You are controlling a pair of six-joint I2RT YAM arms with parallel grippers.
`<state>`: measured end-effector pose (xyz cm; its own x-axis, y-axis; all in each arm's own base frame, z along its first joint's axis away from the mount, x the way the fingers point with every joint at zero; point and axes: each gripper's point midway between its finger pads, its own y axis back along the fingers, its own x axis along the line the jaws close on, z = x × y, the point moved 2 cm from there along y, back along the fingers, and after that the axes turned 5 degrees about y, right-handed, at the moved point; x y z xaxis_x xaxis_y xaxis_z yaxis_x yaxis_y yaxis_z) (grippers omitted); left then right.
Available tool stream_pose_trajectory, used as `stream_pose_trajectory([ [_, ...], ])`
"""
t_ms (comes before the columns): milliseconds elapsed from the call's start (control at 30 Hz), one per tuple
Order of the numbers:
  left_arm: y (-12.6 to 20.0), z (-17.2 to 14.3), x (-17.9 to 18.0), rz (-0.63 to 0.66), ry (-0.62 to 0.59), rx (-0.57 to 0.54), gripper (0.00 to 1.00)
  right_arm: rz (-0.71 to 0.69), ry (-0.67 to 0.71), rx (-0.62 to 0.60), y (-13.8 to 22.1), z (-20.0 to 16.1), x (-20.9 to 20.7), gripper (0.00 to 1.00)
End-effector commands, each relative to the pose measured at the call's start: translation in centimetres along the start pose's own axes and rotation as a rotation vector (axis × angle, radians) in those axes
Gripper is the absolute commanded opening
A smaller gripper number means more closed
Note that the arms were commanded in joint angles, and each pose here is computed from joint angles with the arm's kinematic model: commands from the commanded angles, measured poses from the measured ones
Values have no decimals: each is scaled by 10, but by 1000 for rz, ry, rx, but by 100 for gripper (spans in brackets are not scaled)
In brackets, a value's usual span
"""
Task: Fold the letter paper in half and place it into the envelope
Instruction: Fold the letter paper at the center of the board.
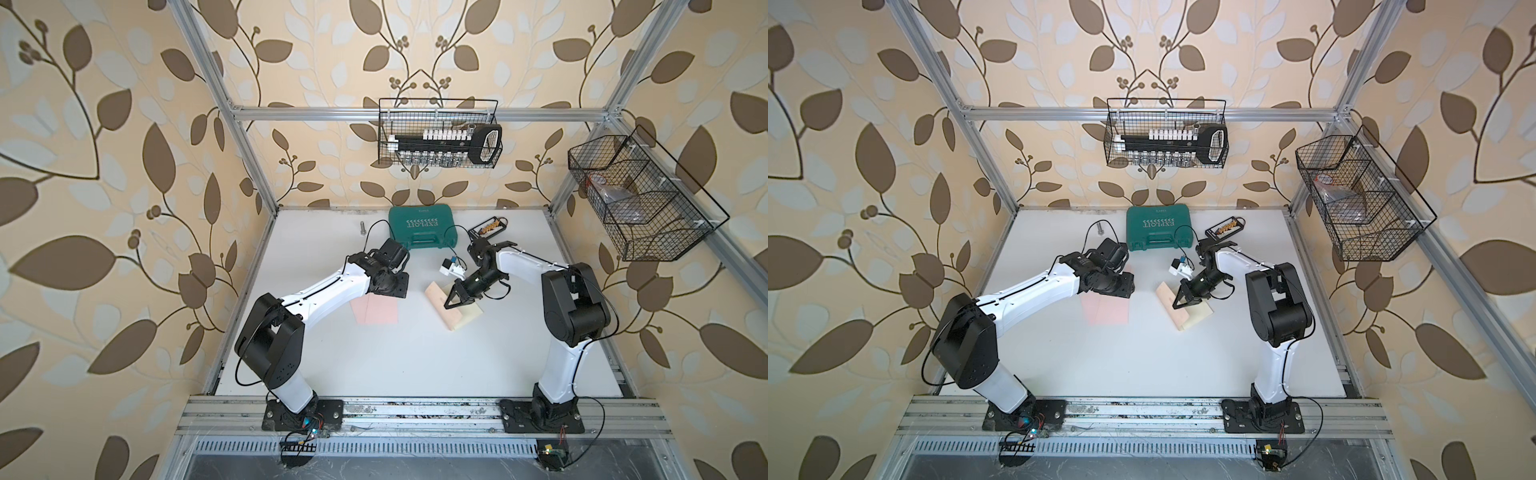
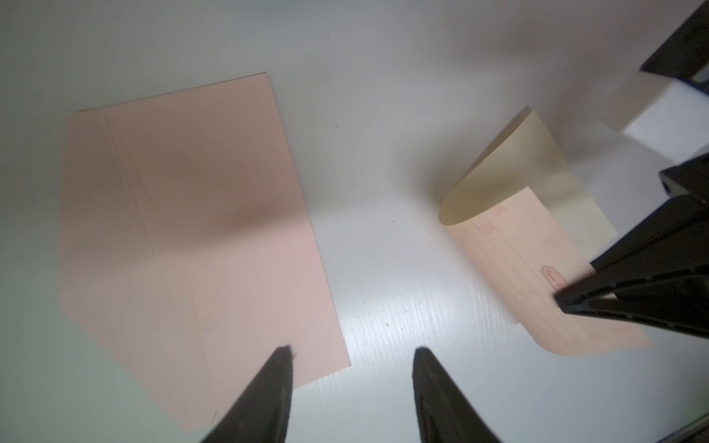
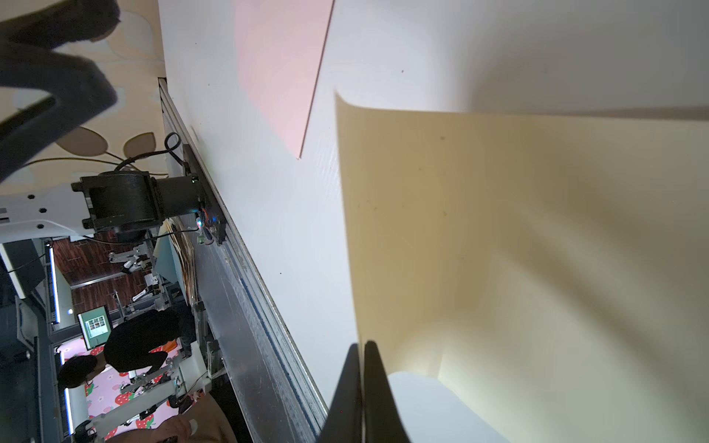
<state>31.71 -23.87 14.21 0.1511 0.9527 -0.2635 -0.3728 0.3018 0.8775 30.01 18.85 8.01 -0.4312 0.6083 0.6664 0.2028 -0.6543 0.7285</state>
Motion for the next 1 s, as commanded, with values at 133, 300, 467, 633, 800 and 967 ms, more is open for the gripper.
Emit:
stream_pose_trajectory([
  [133, -2, 12, -32, -69, -29, -11, 50, -80, -16, -12, 12, -7, -10, 0],
  [300, -10, 11, -44, -86, -48, 11, 48, -152, -19, -3, 16, -11, -21, 0],
  [467, -20, 9, -57, -103, -66, 36, 47, -203, -20, 5, 17, -13, -29, 0],
  [633, -27, 10, -69, -122, -77, 50, 46, -247, -15, 7, 21, -13, -33, 0],
  [800, -34, 7, -77, -133, -87, 71, 45, -262, -11, 5, 22, -13, -35, 0],
  [967, -46, -4, -83, -143, -93, 110, 43, -261, -17, 11, 19, -13, -38, 0],
])
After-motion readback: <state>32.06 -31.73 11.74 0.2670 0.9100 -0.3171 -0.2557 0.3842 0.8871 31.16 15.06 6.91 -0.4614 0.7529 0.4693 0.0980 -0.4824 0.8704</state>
